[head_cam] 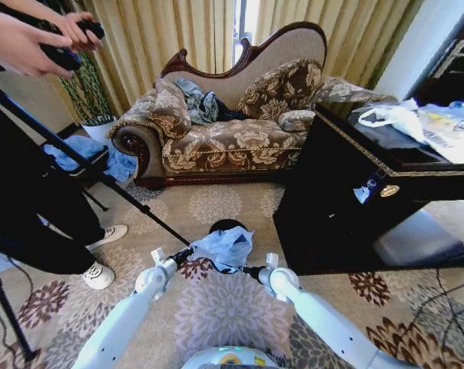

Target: Place a garbage bag over the trash bin.

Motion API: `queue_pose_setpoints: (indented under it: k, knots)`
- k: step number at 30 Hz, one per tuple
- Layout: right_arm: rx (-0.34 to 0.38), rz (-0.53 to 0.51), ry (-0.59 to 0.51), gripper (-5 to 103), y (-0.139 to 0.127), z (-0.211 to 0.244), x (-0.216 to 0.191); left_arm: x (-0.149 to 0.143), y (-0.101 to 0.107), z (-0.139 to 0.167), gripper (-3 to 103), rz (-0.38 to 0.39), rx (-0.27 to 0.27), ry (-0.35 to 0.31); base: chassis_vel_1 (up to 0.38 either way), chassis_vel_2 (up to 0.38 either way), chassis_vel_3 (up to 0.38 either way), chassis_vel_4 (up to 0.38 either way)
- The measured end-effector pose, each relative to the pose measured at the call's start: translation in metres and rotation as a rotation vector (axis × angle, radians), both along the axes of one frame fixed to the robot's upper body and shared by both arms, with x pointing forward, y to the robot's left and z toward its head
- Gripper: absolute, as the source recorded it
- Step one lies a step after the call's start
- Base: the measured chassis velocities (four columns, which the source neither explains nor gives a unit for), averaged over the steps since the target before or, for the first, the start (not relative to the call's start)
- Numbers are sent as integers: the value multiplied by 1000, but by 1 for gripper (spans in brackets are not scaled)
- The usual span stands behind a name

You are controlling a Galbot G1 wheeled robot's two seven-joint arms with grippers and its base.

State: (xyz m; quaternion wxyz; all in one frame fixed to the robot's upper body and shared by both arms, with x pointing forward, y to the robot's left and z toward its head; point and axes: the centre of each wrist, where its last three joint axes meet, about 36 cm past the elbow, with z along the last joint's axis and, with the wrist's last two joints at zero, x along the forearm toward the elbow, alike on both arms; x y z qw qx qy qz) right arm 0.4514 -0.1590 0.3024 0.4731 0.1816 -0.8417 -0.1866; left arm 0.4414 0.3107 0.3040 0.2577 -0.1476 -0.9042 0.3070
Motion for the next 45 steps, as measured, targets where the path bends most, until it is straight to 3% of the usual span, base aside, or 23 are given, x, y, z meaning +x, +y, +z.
queue_pose_setpoints:
  k: [18,21,27,31,35,39,41,44,45]
  knots:
    - [-98,-22,-143,0,4,-23,28,19,5,-12,0,40,-12,-16,0,0,0,0]
    - [-160,10,-189,0,-1,-21,30,26,8,-5,0,44,-20,-29,0,0,0,0]
    - [-218,44,-225,0,-6,-19,29,31,13,2,0,46,-23,-32,0,0,0,0]
    - [-229,46,-233,0,-7,-18,29,33,16,5,0,56,-39,-16,0,0,0,0]
    - [-233,37,-252,0,-5,-21,29,36,19,7,-2,85,-88,18,0,0,0,0]
    - [-227,43,-284,-3,-6,-15,24,39,20,16,14,98,-140,34,0,0,0,0]
    - [-225,50,-293,2,-9,-12,21,40,20,19,19,98,-148,33,0,0,0,0]
    - [-229,75,-327,18,-15,-5,14,41,17,28,30,93,-174,25,0,0,0,0]
    - [-229,75,-327,18,-15,-5,14,41,17,28,30,93,-174,25,0,0,0,0]
